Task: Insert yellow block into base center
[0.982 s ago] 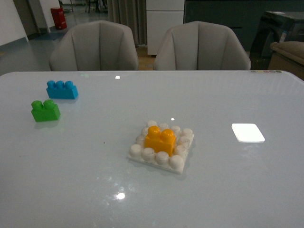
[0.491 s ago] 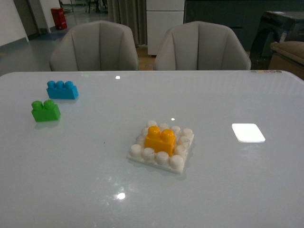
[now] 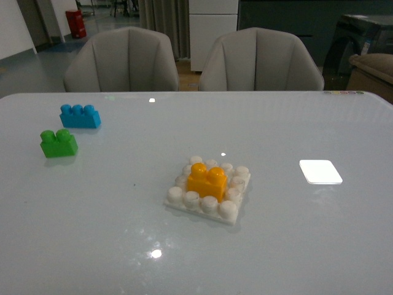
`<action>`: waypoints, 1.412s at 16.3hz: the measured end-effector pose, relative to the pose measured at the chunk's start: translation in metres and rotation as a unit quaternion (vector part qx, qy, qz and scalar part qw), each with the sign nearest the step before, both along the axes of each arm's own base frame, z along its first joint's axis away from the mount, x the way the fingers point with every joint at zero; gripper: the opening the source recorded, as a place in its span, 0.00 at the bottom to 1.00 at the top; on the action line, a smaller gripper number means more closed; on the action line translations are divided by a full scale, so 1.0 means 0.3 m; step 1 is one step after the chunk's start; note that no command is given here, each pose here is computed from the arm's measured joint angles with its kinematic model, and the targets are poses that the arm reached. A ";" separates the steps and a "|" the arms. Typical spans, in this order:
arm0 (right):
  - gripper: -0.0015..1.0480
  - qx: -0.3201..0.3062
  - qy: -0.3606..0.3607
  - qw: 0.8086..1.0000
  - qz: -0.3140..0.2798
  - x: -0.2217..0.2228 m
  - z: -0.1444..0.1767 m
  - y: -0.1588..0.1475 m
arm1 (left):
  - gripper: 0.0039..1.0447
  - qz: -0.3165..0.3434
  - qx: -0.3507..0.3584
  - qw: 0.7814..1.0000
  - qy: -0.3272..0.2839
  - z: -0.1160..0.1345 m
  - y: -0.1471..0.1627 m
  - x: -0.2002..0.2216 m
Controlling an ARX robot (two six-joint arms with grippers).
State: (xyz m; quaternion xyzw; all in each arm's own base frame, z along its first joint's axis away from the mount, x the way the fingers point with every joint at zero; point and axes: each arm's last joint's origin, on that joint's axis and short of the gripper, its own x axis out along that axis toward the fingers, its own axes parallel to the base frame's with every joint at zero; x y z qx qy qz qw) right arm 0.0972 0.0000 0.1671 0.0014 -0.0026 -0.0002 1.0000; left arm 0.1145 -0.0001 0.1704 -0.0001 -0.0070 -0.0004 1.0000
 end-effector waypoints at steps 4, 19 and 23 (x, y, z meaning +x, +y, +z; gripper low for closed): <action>0.94 0.000 0.000 1.000 0.000 0.000 0.000 0.000 | 0.01 0.000 0.000 1.000 0.001 -0.002 0.000 -0.018; 0.94 0.000 0.000 1.000 0.000 0.000 0.000 0.000 | 0.95 0.000 0.000 1.000 0.008 -0.014 0.000 -0.056; 0.94 0.000 0.000 1.000 0.000 0.000 0.000 0.000 | 0.94 0.000 0.000 1.000 0.008 -0.014 0.000 -0.056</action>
